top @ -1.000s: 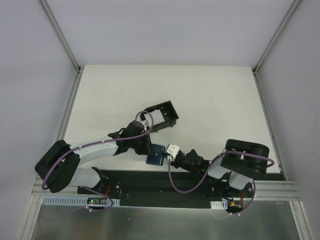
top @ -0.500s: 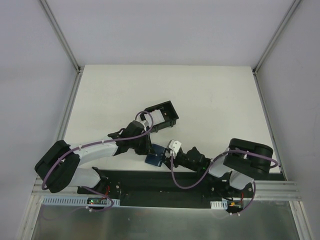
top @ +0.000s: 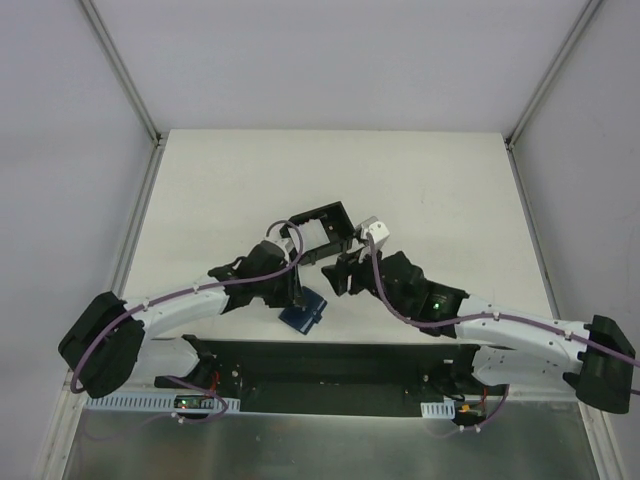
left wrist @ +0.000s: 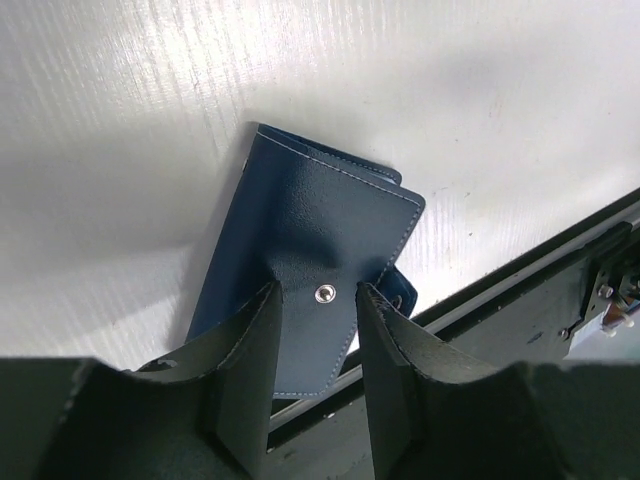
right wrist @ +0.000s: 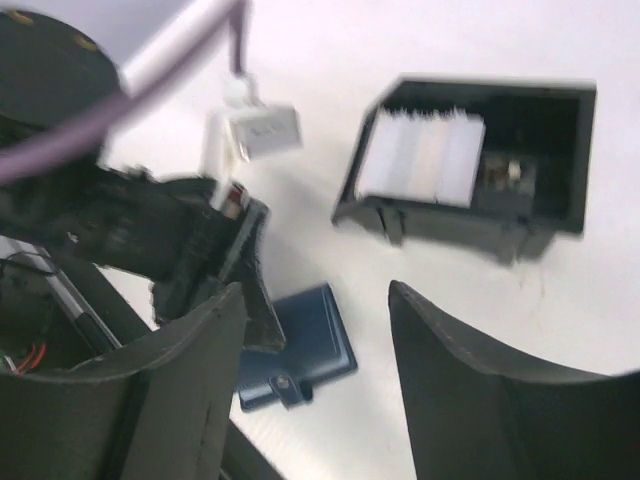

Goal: Put the credit cards into the card holder
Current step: Close the card holder at the center of the board.

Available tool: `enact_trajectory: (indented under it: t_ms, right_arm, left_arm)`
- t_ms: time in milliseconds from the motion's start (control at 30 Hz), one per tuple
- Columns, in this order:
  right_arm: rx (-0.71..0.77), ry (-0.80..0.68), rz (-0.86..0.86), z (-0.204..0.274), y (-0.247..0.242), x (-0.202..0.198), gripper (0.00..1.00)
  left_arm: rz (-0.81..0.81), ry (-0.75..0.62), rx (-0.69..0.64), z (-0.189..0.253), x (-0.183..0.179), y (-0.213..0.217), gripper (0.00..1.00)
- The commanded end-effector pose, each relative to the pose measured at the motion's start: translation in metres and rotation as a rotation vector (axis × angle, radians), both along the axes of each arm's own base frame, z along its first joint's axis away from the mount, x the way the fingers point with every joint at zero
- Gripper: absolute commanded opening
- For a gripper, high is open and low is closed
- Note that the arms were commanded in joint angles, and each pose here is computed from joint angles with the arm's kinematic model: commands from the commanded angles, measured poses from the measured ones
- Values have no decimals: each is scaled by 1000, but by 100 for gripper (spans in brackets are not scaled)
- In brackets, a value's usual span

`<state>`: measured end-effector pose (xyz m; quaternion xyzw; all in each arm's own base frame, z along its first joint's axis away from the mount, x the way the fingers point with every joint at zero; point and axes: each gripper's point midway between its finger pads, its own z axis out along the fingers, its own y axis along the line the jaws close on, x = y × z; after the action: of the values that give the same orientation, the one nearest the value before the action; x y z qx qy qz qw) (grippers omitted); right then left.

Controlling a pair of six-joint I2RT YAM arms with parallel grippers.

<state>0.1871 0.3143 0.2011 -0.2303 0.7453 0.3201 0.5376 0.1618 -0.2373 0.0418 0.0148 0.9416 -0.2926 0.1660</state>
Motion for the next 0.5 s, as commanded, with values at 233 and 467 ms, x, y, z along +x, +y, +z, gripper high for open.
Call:
enact_trajectory:
  t_ms: [233, 467]
  right_arm:
    - [-90, 656, -157, -124, -36, -59, 46]
    - [-145, 728, -102, -135, -13, -74, 46]
  left_arm:
    - [-12, -146, 123, 25, 11, 27, 44]
    - [-82, -92, 187, -7, -4, 38, 46]
